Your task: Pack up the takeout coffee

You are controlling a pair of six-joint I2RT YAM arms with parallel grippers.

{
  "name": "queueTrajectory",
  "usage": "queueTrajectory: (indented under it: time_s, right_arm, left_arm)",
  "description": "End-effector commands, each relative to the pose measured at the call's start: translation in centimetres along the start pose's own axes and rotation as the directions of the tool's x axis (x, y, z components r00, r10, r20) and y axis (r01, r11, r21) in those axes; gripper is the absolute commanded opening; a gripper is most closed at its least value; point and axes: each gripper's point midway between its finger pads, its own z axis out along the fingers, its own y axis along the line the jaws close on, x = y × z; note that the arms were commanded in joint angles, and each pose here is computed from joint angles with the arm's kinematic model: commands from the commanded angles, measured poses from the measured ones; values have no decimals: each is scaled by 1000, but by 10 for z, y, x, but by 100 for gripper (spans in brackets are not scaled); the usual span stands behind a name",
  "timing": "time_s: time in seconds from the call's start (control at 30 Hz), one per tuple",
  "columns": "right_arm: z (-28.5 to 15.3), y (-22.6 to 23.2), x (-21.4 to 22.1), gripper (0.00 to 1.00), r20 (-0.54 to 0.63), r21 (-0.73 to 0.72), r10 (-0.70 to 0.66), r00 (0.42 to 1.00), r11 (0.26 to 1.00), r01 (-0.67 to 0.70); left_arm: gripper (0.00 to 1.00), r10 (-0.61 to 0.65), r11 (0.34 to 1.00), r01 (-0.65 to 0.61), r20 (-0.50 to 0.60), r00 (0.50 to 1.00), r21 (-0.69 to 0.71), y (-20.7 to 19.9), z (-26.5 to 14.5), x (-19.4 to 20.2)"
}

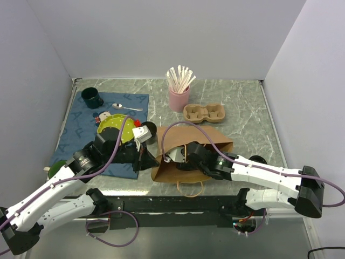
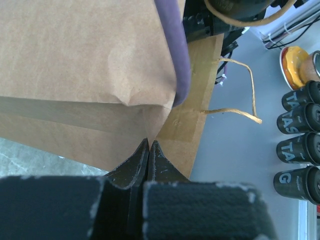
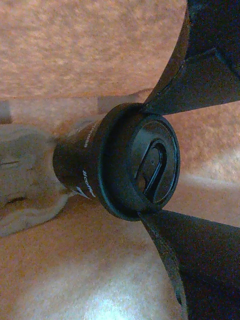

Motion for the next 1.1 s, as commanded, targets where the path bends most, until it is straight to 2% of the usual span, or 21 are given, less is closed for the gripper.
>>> queueTrajectory:
  time_s: [0.0,0.3,0.47,0.77,1.07]
  right_arm:
    - [0,-17,-3,48,-29,86,41,999,996,-38]
    - [-23,-30,-1,48,-16,122,86,996,989,-84]
    - [-31,-24,13,49,-23,98,53,998,994,-51]
    - [-26,-6,16,49,-47,10,40,998,999,-39]
    - [-16,-6,16,49,-82,0,17,996,1000,-17]
  left_arm:
    - [1,46,998,-48,34,998,51,-14,-3,-14]
    - [1,55,997,-57,37,998,48,-15,-4,-15]
    - [1,54,997,-56,40,998,56,-16,-3,-15]
    - [1,55,997,-57,37,998,57,-16,-2,-14]
    - [1,59,996,-61,32,998,66,-18,-1,-14]
